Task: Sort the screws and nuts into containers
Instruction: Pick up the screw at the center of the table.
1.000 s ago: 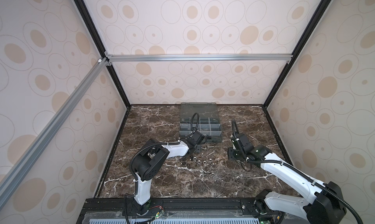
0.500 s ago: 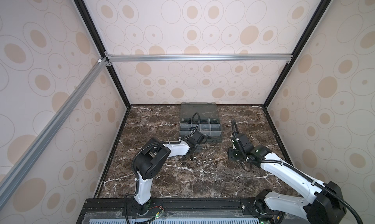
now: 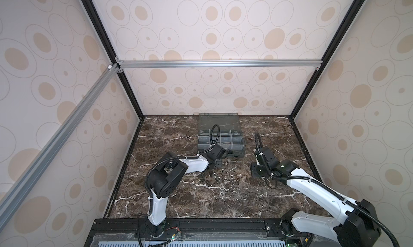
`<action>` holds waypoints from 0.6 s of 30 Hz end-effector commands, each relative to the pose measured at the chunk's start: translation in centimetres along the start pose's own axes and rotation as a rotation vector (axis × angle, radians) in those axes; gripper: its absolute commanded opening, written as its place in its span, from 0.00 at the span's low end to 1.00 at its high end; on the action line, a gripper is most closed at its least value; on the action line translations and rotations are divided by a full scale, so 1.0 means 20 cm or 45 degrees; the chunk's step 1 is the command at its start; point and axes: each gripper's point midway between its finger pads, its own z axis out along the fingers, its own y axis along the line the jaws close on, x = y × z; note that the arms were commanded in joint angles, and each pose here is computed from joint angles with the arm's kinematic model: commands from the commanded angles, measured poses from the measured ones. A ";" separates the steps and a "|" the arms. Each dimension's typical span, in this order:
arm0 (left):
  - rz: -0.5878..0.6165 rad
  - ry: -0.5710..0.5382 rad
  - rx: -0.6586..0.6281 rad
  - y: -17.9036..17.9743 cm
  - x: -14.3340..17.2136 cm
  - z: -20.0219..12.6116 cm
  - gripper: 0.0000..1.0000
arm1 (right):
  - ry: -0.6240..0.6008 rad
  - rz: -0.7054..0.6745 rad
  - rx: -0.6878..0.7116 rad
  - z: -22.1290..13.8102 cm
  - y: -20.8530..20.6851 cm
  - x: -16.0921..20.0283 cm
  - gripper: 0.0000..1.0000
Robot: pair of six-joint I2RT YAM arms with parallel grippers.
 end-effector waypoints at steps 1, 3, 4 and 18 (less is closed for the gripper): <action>-0.010 -0.013 0.033 0.02 -0.02 -0.07 0.32 | 0.009 -0.012 0.023 0.00 -0.02 0.02 0.35; -0.013 -0.016 0.065 0.01 -0.01 -0.11 0.31 | 0.008 -0.015 0.025 0.00 -0.02 0.02 0.35; -0.017 -0.020 0.082 0.00 -0.02 -0.12 0.31 | 0.006 -0.012 0.026 0.00 -0.03 0.02 0.35; -0.009 -0.153 0.353 -0.27 -0.28 -0.36 0.32 | -0.019 -0.007 0.035 -0.03 -0.04 0.00 0.35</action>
